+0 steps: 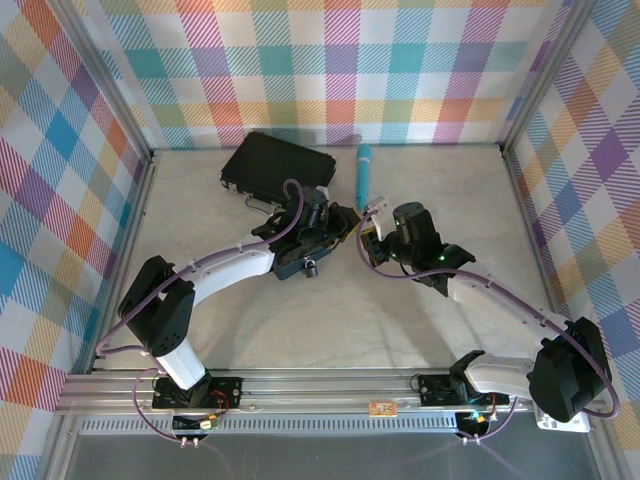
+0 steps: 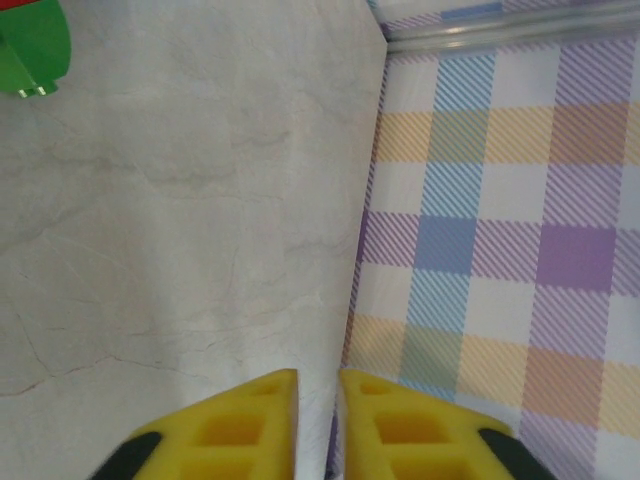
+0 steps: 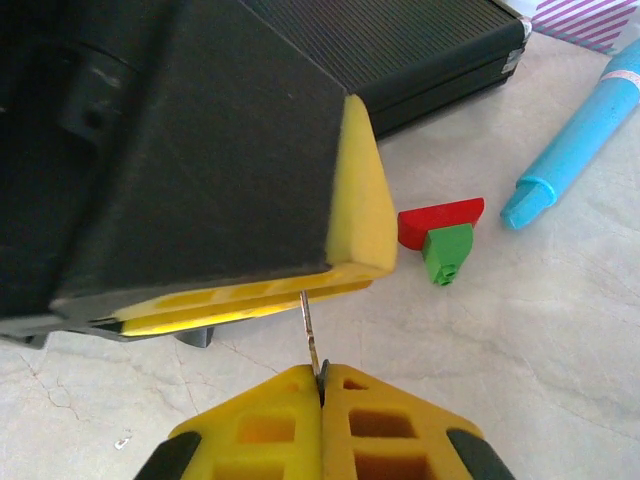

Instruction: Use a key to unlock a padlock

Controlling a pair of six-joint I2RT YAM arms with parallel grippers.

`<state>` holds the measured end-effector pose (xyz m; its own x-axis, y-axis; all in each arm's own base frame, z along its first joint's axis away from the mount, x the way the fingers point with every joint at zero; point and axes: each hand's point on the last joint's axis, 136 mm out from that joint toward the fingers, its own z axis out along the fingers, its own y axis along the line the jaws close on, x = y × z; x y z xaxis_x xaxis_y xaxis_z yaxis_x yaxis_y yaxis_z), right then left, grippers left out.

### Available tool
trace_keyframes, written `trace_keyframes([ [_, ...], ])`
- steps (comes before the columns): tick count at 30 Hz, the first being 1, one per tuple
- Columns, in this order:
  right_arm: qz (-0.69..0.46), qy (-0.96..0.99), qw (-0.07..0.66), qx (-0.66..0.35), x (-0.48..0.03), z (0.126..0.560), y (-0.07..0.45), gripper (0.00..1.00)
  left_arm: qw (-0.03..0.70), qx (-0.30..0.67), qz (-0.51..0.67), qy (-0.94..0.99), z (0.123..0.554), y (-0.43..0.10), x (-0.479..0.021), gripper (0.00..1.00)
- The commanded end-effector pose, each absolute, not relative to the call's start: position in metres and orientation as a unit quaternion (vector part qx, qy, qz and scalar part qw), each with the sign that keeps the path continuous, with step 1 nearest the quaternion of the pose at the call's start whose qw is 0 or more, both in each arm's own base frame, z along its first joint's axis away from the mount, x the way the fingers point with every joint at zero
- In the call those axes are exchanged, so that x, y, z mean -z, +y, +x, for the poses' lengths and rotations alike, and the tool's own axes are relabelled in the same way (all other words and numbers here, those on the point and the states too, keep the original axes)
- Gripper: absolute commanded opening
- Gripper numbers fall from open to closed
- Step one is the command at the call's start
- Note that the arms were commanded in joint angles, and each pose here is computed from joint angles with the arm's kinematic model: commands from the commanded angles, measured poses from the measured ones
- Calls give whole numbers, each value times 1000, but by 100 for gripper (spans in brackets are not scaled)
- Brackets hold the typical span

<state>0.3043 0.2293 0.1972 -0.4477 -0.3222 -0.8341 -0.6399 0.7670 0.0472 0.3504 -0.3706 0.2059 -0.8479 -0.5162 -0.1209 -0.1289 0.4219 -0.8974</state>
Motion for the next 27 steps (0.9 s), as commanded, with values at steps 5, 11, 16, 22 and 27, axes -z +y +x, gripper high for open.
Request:
trace_keyframes([
  [5, -304, 809, 463, -194, -219, 304, 238, 0, 202, 513, -187, 813, 356, -380, -217, 0],
  [11, -278, 811, 462, -225, -239, 301, 233, 34, 250, 505, -161, 810, 370, -368, -224, 0],
  [16, -211, 822, 421, -318, -253, 306, 216, 45, 308, 524, -103, 787, 381, -362, -244, 0],
  [22, -152, 793, 394, -440, -265, 310, 204, 46, 377, 566, 7, 733, 371, -367, -282, 0],
  [27, -146, 751, 382, -518, -276, 301, 209, 48, 414, 585, 68, 694, 355, -367, -304, 0],
])
